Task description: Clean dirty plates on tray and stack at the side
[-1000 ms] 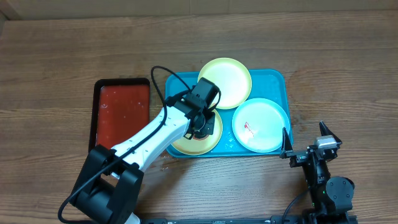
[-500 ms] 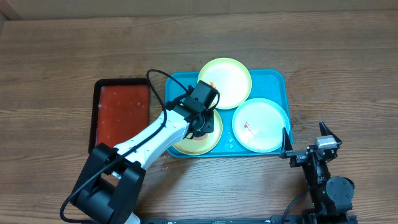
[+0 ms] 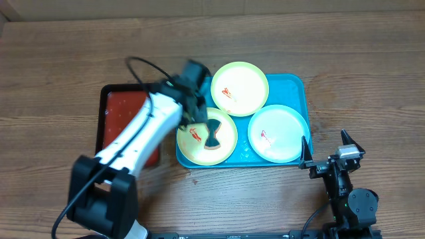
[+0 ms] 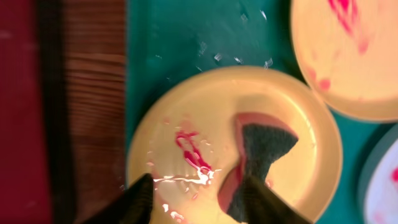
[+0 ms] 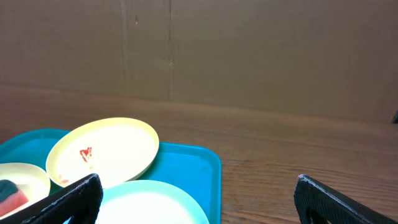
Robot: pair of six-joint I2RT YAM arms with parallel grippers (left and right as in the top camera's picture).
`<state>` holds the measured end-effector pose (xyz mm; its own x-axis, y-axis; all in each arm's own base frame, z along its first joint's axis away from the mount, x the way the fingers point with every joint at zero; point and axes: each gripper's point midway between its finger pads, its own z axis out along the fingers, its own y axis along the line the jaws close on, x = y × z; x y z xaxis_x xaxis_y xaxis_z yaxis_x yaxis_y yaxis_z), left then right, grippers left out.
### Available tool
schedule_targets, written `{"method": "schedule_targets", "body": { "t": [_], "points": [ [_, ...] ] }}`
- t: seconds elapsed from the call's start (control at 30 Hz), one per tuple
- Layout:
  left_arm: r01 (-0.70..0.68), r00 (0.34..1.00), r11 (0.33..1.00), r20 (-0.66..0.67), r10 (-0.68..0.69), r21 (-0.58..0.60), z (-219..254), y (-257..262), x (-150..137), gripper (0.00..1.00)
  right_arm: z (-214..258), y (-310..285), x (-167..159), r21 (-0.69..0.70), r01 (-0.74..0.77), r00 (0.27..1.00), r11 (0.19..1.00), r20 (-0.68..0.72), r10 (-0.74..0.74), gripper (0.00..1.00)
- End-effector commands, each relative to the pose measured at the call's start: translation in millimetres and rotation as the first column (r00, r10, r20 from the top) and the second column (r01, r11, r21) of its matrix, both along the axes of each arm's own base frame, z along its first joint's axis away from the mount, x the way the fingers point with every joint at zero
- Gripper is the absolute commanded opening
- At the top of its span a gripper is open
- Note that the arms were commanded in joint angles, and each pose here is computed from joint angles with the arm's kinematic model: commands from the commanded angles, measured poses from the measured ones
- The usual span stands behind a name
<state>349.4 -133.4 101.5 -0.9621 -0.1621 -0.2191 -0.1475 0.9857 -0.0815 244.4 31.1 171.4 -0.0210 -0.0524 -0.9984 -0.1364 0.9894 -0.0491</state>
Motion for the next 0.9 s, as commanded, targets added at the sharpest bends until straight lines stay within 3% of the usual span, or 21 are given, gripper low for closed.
{"method": "schedule_targets", "body": {
  "t": [0.0, 0.07, 0.1, 0.23, 0.33, 0.4, 0.5, 0.57, 0.63, 0.7, 0.77, 0.87],
  "points": [
    [-0.077, 0.994, 0.997, 0.082, 0.078, -0.014, 43, 29, 23, 0.71, -1, -1, 0, -0.012, 0.009, 1.0, 1.0, 0.007, -0.009, 1.0],
    [-0.114, 0.99, 0.993, 0.085, 0.116, -0.027, 48, 42, 28, 0.95, 4, -9, 1, -0.081, 0.057, 0.998, 0.995, 0.038, -0.054, 1.0],
    [-0.141, 0.986, 0.989, 0.079, 0.144, -0.04, 48, 52, 30, 1.0, 18, -7, 1, -0.078, 0.049, 0.994, 0.996, 0.096, -0.042, 1.0],
    [-0.185, 0.981, 0.982, 0.059, 0.187, -0.038, 46, 69, 29, 1.0, 44, 30, -10, -0.029, -0.174, 0.965, 0.984, 0.196, 0.176, 1.0],
    [-0.195, 0.979, 0.98, 0.05, 0.196, -0.034, 45, 73, 28, 1.0, 99, 60, -41, -0.093, -0.356, 0.833, 0.93, 0.418, 0.361, 1.0],
    [-0.195, 0.979, 0.98, 0.05, 0.196, -0.034, 45, 73, 28, 1.0, 135, 63, -64, -0.145, -0.374, 0.735, 0.916, 0.556, 0.388, 1.0],
    [-0.195, 0.979, 0.98, 0.05, 0.196, -0.034, 45, 73, 28, 1.0, 174, 57, -80, -0.126, -0.362, 0.696, 0.924, 0.623, 0.358, 1.0],
    [-0.195, 0.979, 0.98, 0.05, 0.196, -0.034, 45, 73, 28, 1.0, 190, 52, -73, -0.076, -0.343, 0.77, 0.936, 0.548, 0.326, 1.0],
    [-0.195, 0.979, 0.98, 0.053, 0.196, -0.035, 45, 73, 29, 1.0, 196, 45, -55, -0.004, -0.303, 0.886, 0.953, 0.368, 0.284, 1.0],
    [-0.195, 0.979, 0.98, 0.053, 0.196, -0.035, 45, 73, 29, 1.0, 199, 46, -39, 0.04, -0.3, 0.944, 0.953, 0.154, 0.29, 1.0],
    [-0.195, 0.979, 0.98, 0.053, 0.196, -0.036, 45, 73, 29, 1.0, 201, 57, -25, 0.074, -0.345, 0.938, 0.936, -0.012, 0.347, 1.0],
    [-0.195, 0.979, 0.98, 0.053, 0.196, -0.036, 45, 73, 29, 1.0, 208, 91, -6, 0.175, -0.501, 0.83, 0.847, -0.18, 0.528, 1.0]
  ]
}}
